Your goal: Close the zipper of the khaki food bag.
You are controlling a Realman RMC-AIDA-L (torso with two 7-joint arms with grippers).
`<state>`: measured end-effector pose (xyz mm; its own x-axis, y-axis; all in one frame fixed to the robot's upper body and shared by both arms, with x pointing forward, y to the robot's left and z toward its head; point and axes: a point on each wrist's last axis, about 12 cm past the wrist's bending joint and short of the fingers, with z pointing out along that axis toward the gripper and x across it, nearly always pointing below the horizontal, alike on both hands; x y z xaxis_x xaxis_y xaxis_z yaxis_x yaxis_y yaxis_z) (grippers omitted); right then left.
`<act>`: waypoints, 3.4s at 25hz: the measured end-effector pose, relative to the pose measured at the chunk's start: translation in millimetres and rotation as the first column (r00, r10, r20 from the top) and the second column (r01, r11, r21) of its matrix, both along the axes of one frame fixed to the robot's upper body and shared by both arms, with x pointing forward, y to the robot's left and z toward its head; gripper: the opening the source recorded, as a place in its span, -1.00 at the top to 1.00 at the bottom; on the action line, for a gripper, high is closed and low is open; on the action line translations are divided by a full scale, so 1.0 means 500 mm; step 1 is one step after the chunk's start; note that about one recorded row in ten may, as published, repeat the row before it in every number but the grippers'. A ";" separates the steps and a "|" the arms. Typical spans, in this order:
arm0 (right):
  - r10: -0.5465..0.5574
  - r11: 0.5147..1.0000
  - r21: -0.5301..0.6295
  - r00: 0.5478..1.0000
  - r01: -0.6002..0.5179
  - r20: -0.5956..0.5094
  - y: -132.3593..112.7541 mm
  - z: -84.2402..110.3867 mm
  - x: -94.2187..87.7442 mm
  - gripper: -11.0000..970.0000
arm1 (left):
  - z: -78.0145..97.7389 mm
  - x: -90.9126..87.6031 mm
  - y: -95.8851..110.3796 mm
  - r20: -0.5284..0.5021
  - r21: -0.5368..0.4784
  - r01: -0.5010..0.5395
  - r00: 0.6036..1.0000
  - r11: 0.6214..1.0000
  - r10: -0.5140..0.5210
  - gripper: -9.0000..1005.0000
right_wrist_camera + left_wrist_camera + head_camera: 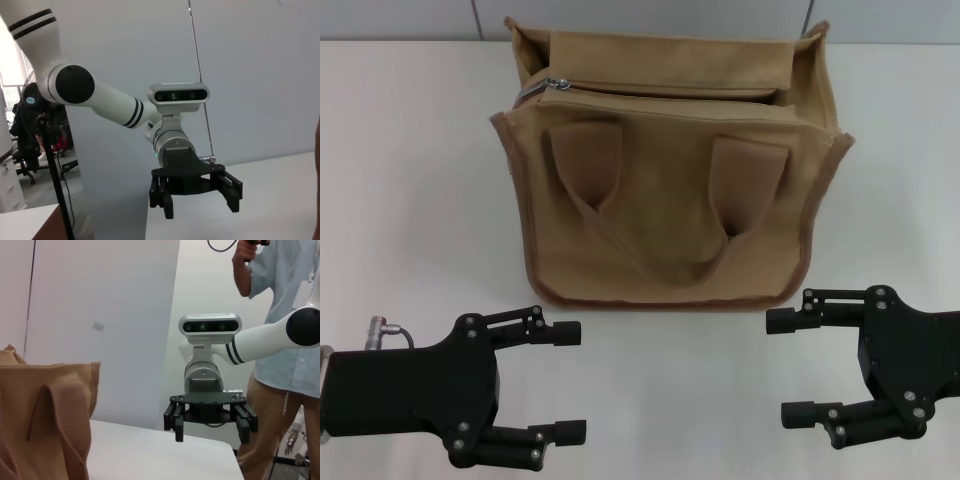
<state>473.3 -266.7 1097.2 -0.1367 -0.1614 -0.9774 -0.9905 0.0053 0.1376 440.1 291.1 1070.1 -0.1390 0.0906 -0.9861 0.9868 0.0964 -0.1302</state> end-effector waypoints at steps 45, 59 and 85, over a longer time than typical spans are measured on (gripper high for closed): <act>-0.042 0.995 0.090 0.999 0.043 -0.013 0.003 -0.031 -0.020 -0.60 | -0.015 0.159 0.014 -0.018 -0.153 -0.624 0.777 0.766 0.629 -0.68; -0.058 0.993 0.107 0.998 0.058 -0.004 0.000 -0.033 -0.023 -0.60 | -0.023 0.156 0.015 0.010 -0.196 -0.674 0.725 0.712 0.689 -0.67; -0.070 0.990 0.122 0.998 0.068 0.008 0.004 -0.036 -0.020 -0.60 | -0.030 0.141 -0.015 0.075 -0.173 -0.583 0.796 0.794 0.600 -0.65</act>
<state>463.3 -265.0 1079.3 -0.1318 -0.0320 -0.9908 -0.9899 0.0576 0.1298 510.4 283.5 1055.2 -0.0021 -0.1037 -0.9946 0.7507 0.6569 -0.0701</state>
